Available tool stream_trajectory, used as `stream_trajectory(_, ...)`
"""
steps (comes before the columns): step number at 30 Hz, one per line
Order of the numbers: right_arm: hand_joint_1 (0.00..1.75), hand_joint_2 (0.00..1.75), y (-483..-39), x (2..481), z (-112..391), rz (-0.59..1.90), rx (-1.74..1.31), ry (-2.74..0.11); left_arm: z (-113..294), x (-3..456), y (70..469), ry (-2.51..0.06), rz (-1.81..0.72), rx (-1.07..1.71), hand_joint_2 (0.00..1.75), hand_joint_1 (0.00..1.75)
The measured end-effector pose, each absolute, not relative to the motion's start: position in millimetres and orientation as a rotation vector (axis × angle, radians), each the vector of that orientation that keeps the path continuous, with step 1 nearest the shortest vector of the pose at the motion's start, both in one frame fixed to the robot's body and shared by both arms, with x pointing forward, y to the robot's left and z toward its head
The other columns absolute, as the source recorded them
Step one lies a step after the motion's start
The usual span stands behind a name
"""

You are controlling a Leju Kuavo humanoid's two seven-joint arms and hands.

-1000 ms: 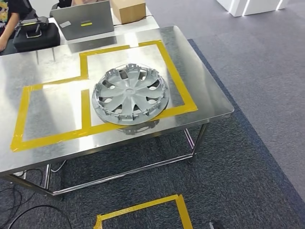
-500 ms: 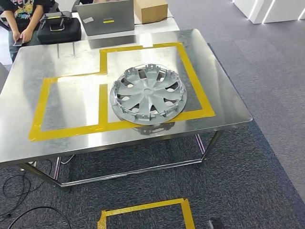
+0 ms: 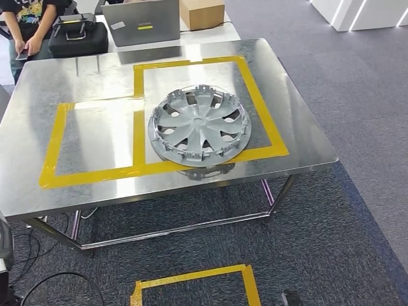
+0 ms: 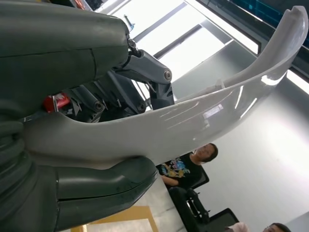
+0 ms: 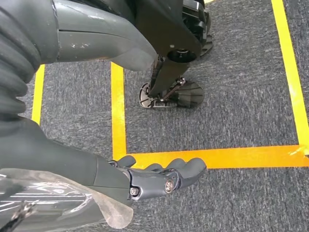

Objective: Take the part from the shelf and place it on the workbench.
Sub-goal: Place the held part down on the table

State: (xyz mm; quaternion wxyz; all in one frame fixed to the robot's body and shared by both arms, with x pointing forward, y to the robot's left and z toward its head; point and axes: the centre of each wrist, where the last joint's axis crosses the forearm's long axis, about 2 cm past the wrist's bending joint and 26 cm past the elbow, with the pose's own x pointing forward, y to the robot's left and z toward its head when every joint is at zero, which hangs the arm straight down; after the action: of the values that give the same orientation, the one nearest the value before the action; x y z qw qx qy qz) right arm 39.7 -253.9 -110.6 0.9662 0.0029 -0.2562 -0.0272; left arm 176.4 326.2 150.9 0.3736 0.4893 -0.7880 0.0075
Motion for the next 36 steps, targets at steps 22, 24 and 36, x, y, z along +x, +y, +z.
stream_trajectory(22, 0.00, 1.75, -263.9, 37.0, -111.5, -0.052, -0.001, -0.507, 140.0, 194.9, 314.8, -1.971, -0.009, 1.202, 1.75, 1.75)
stream_trajectory(24, 0.00, 1.75, -265.5, 37.1, -111.6, -0.051, -0.004, -0.507, 138.5, 195.1, 314.7, -1.966, -0.012, 1.199, 1.75, 1.75)
stream_trajectory(36, 0.00, 1.75, -266.0, 37.0, -111.6, -0.047, -0.007, -0.507, 134.6, 195.7, 313.4, -1.954, -0.020, 1.195, 1.75, 1.75)
